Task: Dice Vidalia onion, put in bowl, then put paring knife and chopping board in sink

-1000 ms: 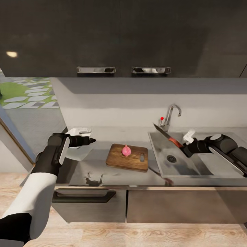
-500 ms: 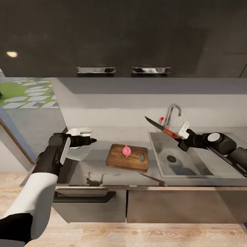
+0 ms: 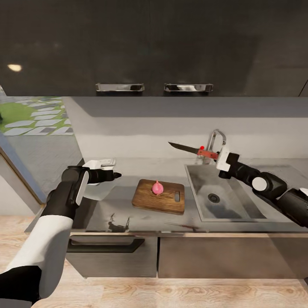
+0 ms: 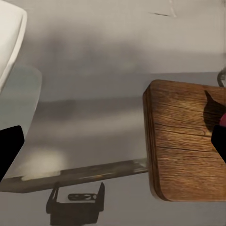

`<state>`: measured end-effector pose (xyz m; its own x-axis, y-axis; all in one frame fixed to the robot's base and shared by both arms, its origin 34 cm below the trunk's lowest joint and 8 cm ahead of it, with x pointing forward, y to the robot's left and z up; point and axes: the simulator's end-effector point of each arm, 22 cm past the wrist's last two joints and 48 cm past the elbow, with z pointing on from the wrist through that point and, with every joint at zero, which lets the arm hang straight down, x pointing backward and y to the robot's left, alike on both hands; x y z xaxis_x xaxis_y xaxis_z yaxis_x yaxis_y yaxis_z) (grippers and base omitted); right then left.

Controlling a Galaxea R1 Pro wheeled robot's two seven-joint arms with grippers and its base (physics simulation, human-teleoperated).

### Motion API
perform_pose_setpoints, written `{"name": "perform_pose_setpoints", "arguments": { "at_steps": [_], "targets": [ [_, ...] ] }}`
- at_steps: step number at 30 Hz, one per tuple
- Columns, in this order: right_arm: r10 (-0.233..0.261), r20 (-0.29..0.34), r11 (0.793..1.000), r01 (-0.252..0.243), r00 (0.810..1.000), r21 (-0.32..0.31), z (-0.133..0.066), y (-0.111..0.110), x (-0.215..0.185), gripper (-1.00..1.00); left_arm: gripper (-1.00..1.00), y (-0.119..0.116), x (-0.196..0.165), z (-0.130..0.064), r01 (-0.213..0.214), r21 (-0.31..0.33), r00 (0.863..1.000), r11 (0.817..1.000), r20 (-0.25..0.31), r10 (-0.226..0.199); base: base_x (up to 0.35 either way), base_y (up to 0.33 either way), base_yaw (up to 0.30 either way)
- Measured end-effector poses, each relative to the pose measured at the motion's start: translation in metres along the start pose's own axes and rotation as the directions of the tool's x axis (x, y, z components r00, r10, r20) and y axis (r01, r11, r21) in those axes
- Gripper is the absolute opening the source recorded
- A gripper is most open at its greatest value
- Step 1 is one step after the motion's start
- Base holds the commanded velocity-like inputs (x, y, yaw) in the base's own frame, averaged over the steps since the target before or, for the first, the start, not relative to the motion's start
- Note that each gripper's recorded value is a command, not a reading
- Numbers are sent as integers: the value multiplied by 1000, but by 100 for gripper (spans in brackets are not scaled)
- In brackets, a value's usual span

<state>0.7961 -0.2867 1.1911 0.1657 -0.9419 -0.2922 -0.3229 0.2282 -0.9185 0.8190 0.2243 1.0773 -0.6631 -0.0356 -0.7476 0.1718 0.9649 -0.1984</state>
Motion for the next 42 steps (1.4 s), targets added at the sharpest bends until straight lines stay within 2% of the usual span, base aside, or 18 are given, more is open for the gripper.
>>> {"name": "perform_pose_setpoints", "arguments": {
  "at_steps": [3, 10, 11, 12, 14, 18, 20, 24, 30, 42],
  "targets": [
    [-86, 29, 996, 85, 996, 25, 2, 10, -10, -100, 100, 0, 0, 0, -1, 0, 1000, 1000, 0, 1, 0, 0, 0],
    [-173, 83, 984, 169, 981, 57, 8, 23, -41, -100, 100, -2, 0, 0, 0, 3, 1000, 1000, 0, 0, 0, 0, 0],
    [-196, 93, 979, 191, 976, 65, 10, 26, -49, -100, 100, -4, 0, 1, 0, 7, 1000, 1000, 1, 0, 0, 0, 0],
    [-279, 112, 958, 268, 954, 102, 14, 28, -70, -100, 100, -9, 0, 2, 1, 14, 1000, 1000, 1, -1, 0, 0, 0],
    [-305, 122, 950, 292, 944, 113, 16, 30, -79, -100, 100, -9, 0, 2, 1, 14, 1000, 1000, 1, -1, 0, 0, 0],
    [-353, 161, 935, 340, 922, 103, 18, 53, -101, -100, 100, -10, 0, 2, 1, 15, 1000, 1000, 1, -1, 2, 0, 0],
    [-367, 174, 930, 355, 914, 97, 18, 62, -107, -100, 100, -10, 0, 2, 2, 15, 1000, 1000, 2, -2, 46, 29, 0],
    [-378, 186, 925, 362, 907, 114, 17, 65, -114, -100, 100, -10, 0, 1, 1, 15, 1000, 1000, 2, -1, 96, 144, 0],
    [-384, 194, 922, 361, 903, 142, 16, 64, -120, -100, 100, -11, 0, 2, 1, 16, 1000, 1000, 1, -1, 126, 255, 0],
    [-391, 190, 919, 372, 900, 132, 19, 71, -115, -100, 100, -11, -1, 2, 0, 17, 1000, 1000, 2, -1, 35, 69, 0]
  ]
}}
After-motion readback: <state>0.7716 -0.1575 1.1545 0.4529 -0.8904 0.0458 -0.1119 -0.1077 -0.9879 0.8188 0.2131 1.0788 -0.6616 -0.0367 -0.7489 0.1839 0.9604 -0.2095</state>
